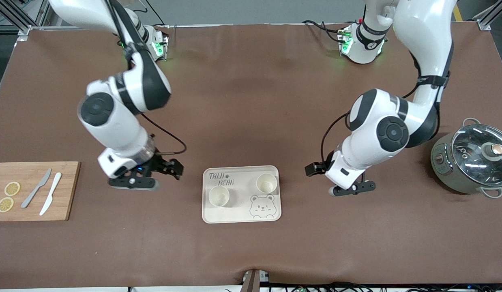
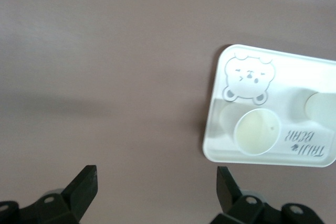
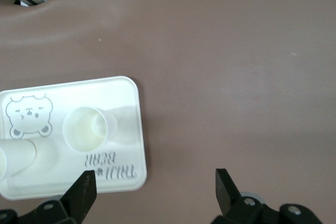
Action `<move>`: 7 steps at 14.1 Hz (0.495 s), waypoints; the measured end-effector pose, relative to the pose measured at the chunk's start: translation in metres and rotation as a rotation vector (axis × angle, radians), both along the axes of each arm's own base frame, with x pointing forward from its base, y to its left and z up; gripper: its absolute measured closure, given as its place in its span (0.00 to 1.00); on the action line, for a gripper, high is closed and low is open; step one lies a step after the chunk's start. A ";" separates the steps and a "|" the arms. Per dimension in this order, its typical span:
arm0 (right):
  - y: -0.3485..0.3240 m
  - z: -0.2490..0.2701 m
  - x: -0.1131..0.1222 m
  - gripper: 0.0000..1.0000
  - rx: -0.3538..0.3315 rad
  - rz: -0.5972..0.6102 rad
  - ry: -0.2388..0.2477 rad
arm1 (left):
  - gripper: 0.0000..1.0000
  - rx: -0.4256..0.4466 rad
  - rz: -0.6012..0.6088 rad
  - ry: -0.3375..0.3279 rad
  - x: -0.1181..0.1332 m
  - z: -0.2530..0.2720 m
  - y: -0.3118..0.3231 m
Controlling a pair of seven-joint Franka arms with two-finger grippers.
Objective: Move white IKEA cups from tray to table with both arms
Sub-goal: 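Lower the right gripper and the left gripper onto the two cups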
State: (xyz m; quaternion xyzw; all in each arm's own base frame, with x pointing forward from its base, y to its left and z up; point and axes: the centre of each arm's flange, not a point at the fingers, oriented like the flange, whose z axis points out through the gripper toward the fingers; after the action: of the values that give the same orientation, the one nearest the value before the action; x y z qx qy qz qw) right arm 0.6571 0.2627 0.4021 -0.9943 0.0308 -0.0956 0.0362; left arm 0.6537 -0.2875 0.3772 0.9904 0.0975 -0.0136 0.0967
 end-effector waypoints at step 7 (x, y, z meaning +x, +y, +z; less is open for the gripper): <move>0.018 -0.085 0.014 0.00 -0.010 0.017 -0.029 | 0.00 -0.044 0.045 -0.051 -0.003 -0.057 -0.058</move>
State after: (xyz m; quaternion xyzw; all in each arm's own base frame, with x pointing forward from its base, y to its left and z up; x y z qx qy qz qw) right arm 0.6708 0.2803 0.3168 -0.9932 0.0213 -0.1100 0.0326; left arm 0.6509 -0.3457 0.3199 0.9857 0.1169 0.0115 0.1212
